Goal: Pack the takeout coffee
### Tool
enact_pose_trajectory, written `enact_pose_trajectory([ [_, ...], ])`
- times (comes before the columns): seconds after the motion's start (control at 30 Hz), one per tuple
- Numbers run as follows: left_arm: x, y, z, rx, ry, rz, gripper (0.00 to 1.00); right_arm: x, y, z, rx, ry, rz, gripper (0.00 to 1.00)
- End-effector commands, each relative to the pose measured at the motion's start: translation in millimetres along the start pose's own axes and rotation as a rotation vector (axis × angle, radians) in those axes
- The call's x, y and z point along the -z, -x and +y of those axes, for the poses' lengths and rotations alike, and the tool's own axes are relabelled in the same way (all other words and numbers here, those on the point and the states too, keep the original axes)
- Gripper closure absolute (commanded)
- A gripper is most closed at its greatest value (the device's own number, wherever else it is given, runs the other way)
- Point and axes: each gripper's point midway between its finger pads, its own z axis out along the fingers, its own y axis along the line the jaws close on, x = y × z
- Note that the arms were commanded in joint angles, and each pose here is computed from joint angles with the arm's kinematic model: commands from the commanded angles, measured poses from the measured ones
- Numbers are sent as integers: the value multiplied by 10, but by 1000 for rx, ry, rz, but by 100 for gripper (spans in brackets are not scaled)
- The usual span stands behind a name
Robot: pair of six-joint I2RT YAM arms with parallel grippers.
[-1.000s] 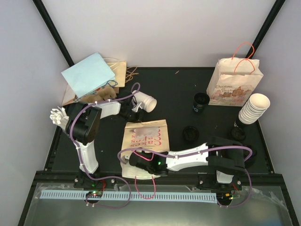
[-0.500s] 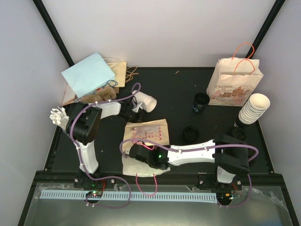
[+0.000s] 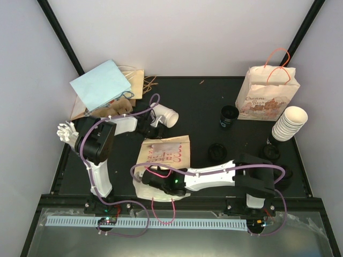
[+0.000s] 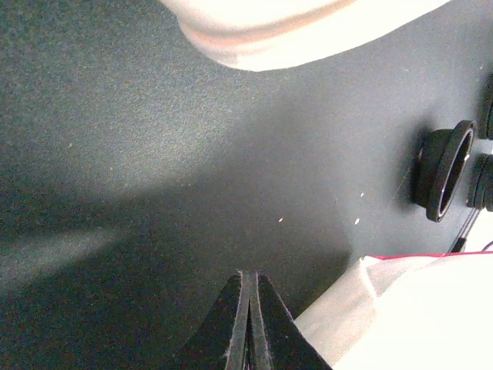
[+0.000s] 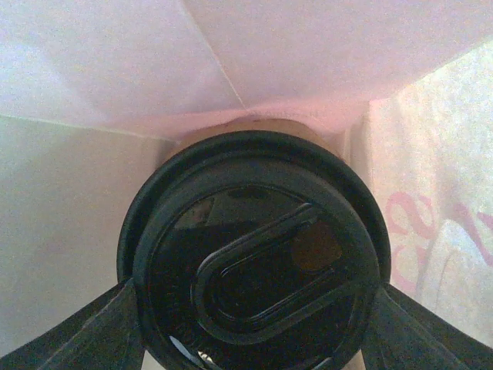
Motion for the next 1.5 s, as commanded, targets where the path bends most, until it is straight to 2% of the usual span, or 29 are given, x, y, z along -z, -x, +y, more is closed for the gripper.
enact_pose_trajectory([
  [0.0,-145,-568,0,157,-52,177,98,-268,-508,90,105,-11,208,50],
  [0.47,-84,-665,-50,206,-70,171,98,-357,-514,131,114,-23,240,49],
  [0.73,-75,-691,-47,205,-70,168,99,-213,-486,3,58,-13,213,50],
  [1.13,-26,-663,-70,185,-56,158,93,66,-461,-108,1,85,179,50],
  [1.27,-11,-648,-85,177,-54,155,90,130,-462,-108,-3,123,173,50],
  [1.47,26,-622,-79,161,-29,146,76,196,-452,-84,-13,202,169,50],
])
